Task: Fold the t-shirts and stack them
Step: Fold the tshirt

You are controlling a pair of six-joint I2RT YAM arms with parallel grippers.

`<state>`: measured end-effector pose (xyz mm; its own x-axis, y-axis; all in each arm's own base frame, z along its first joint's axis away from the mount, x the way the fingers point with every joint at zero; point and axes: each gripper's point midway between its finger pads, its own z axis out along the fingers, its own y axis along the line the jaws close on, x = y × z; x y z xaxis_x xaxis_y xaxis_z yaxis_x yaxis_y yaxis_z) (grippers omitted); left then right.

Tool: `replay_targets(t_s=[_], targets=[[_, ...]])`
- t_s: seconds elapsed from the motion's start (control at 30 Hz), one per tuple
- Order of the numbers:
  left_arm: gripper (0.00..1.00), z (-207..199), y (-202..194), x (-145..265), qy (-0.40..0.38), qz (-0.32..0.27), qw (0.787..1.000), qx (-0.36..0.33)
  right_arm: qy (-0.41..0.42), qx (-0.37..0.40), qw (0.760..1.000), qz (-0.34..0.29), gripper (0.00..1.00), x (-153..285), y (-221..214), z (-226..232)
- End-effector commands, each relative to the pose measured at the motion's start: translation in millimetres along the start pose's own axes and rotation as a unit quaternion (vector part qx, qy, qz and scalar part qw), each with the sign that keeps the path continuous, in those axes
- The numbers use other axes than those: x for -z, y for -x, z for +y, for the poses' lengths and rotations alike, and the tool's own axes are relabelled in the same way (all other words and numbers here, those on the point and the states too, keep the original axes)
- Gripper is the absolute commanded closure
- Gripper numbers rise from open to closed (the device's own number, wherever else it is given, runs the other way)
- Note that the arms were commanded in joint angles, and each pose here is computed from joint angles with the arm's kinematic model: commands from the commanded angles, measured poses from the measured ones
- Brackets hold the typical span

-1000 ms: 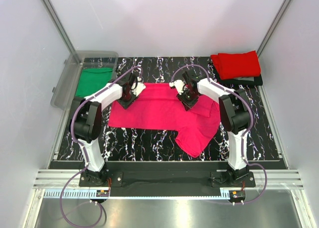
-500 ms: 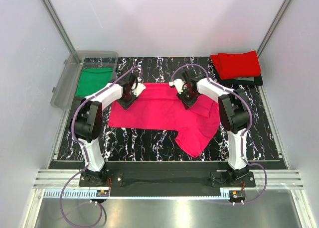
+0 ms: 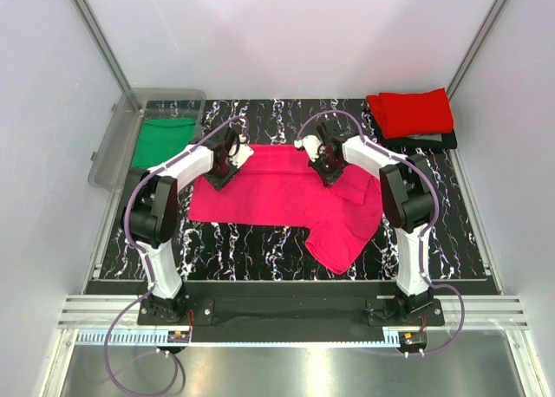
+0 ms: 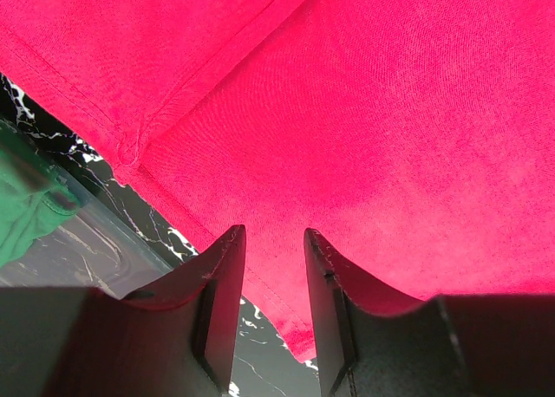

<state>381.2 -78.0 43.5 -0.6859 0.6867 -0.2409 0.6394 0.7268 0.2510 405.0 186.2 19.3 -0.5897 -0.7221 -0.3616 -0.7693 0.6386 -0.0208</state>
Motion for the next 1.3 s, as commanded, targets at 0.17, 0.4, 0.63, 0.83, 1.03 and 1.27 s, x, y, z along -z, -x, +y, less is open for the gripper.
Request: replay_targets(t_s=[0.17, 0.4, 0.63, 0.83, 1.03, 1.27], targets=[[0.62, 10.0, 14.8, 4.0, 0.012, -0.019, 1.000, 0.011, -0.017, -0.005, 0.997, -0.069, 1.00, 44.7, 41.2, 0.2], [0.63, 10.5, 19.7, 4.0, 0.011, -0.024, 1.000, 0.011, 0.004, -0.009, 0.998, -0.062, 1.00, 50.2, 37.0, 13.5], [0.63, 10.3, 19.6, 5.2, 0.011, -0.025, 1.000, 0.010, 0.046, -0.004, 0.998, -0.049, 1.00, 46.9, 32.7, 33.8], [0.63, 11.2, 18.7, 6.3, 0.014, -0.024, 1.000, 0.009, 0.083, 0.006, 0.995, -0.051, 1.00, 48.2, 35.6, 51.1], [0.63, 11.4, 19.6, 7.0, 0.015, -0.025, 1.000, 0.008, 0.095, 0.005, 0.994, -0.045, 1.00, 48.5, 37.0, 56.0], [0.63, 12.0, 19.3, 8.0, 0.017, -0.025, 0.999, 0.009, 0.146, -0.012, 0.989, -0.030, 0.82, 47.9, 32.6, 73.1]])
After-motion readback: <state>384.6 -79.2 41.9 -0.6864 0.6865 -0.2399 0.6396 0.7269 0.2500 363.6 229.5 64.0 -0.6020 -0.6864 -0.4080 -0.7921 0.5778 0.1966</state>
